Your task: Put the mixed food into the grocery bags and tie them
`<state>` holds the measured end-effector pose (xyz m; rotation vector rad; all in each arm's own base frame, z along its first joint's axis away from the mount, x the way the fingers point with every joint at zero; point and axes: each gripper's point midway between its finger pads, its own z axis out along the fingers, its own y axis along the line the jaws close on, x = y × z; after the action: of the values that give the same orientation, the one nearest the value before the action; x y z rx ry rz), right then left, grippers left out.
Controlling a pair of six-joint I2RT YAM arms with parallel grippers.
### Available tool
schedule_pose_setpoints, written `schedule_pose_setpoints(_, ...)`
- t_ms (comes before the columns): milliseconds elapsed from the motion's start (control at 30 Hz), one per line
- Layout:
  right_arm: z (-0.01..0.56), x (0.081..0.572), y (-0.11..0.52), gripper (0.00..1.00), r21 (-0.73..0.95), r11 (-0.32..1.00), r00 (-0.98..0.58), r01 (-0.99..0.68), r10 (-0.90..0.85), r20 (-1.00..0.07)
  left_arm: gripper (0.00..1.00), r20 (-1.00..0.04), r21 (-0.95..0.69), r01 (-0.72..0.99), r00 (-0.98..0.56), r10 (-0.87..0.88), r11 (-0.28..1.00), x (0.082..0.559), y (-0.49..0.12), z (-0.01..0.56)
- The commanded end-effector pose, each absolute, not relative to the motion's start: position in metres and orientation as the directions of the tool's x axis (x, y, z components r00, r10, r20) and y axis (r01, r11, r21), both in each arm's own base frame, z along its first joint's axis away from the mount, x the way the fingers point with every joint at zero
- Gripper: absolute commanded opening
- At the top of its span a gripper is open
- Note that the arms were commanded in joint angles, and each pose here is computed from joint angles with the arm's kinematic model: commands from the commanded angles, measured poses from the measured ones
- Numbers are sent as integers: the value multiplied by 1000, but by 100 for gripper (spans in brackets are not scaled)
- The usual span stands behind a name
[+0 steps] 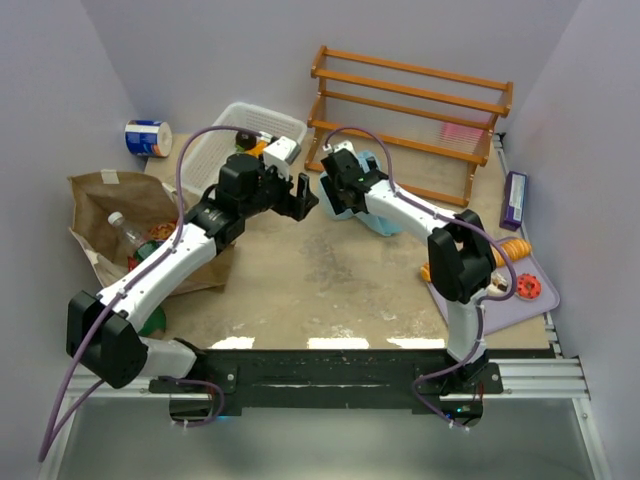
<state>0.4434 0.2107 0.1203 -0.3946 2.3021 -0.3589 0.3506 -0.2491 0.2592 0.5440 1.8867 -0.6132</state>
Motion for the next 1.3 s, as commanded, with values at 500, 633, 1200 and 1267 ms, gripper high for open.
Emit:
schedule_pose_setpoints(500, 128, 447, 190, 4, -192, 959, -641, -206, -281, -714, 81, -980, -69, 676, -185, 78, 734, 345, -247, 307)
schedule_pose_setpoints(633, 193, 416, 210, 0, -20, 945, -581, -326, -217, -785, 82, -991, -19, 727, -105, 83, 686, 330, -247, 327)
schedule_pose_setpoints(1200, 304, 318, 208, 0, 277, 785, -522, -553, -68, -850, 91, -986, -130, 824, -48, -161, 551, 304, -214, 385)
schedule_pose_setpoints(1267, 304, 314, 209, 0, 277, 770, -519, -574, -80, -851, 90, -979, -156, 839, -62, -193, 522, 301, -215, 387)
